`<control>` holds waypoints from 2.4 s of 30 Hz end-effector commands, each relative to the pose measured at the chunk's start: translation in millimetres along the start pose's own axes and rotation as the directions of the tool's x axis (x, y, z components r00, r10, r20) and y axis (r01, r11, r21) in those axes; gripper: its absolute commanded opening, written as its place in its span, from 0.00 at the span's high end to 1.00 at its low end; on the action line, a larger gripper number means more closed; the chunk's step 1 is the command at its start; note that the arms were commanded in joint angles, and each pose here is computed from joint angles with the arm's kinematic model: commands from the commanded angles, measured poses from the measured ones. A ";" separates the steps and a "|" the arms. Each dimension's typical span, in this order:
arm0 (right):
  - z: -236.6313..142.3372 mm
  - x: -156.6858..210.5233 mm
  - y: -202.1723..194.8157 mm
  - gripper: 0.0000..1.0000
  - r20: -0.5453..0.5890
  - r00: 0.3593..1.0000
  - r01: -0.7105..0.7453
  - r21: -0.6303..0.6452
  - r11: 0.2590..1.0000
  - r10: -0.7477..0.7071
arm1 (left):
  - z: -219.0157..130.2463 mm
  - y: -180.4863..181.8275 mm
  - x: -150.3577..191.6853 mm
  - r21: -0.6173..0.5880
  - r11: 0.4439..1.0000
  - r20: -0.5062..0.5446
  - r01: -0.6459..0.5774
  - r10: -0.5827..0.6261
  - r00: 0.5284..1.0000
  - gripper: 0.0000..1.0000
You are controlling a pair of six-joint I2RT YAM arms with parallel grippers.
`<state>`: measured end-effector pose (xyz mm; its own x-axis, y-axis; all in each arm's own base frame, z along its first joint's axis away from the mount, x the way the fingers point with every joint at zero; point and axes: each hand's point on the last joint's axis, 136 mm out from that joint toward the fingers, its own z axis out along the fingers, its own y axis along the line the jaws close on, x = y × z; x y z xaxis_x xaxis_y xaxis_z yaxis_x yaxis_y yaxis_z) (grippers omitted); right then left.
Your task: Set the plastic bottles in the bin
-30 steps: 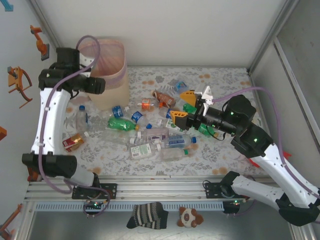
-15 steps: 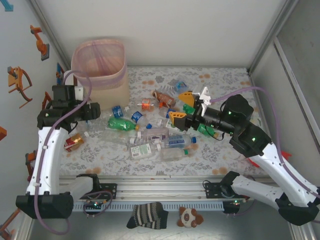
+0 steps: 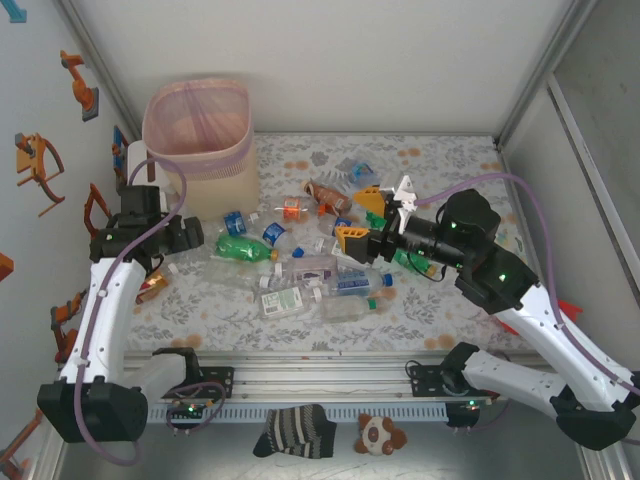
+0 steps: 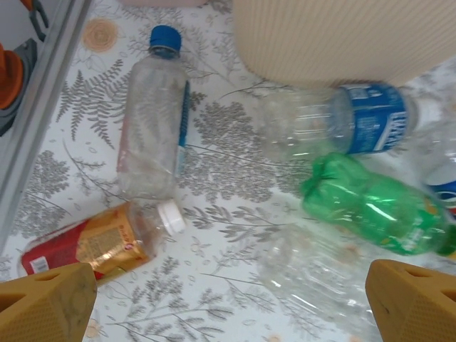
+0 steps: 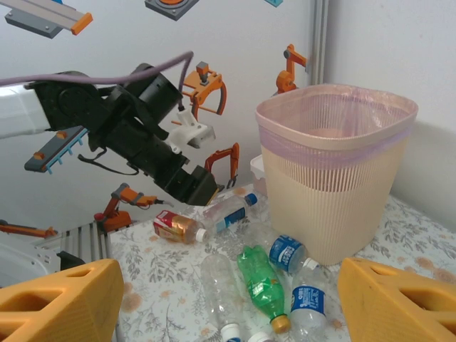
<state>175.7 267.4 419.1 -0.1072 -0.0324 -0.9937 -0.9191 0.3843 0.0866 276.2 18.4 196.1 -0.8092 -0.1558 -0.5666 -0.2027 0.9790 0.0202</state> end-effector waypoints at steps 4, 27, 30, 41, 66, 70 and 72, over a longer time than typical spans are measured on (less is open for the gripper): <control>-6.1 -5.9 4.8 0.22 0.032 0.999 0.007 -0.007 1.000 -0.007 | 39.0 28.9 -6.4 -0.058 0.998 0.018 0.029 -0.028 0.999 0.05; -9.9 -14.6 10.0 0.21 0.015 0.996 0.092 -0.023 0.996 -0.091 | 156.0 54.7 -21.2 -0.085 0.958 -0.056 0.274 -0.279 0.959 0.15; -11.6 -16.7 11.1 0.21 0.022 0.995 0.093 -0.023 0.995 -0.092 | 166.7 54.9 -14.7 -0.095 0.961 -0.096 0.261 -0.270 0.958 0.14; -11.6 -14.4 9.0 0.21 0.022 0.997 0.074 -0.012 0.997 -0.074 | 189.7 56.6 -6.8 -0.114 0.960 -0.147 0.256 -0.271 0.951 0.18; -10.6 -23.6 8.3 0.21 0.049 0.998 0.044 -0.008 0.999 -0.044 | 169.1 61.3 -26.3 -0.114 0.952 -0.061 0.283 -0.291 0.955 0.46; -11.1 -24.2 8.6 0.21 0.048 0.998 0.042 -0.009 0.999 -0.041 | 151.5 63.1 -37.0 -0.107 0.952 -0.015 0.287 -0.290 0.957 0.46; -10.9 -24.5 8.3 0.21 0.048 0.998 0.039 -0.008 0.999 -0.039 | 141.6 63.2 -43.5 -0.100 0.953 0.011 0.287 -0.287 0.958 0.45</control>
<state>171.2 263.6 421.9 -0.0842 -0.0546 -0.9950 -0.9230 0.3806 0.0572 381.5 102.5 88.8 -0.7334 -0.4250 -0.5306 -0.4678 0.8818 -0.0597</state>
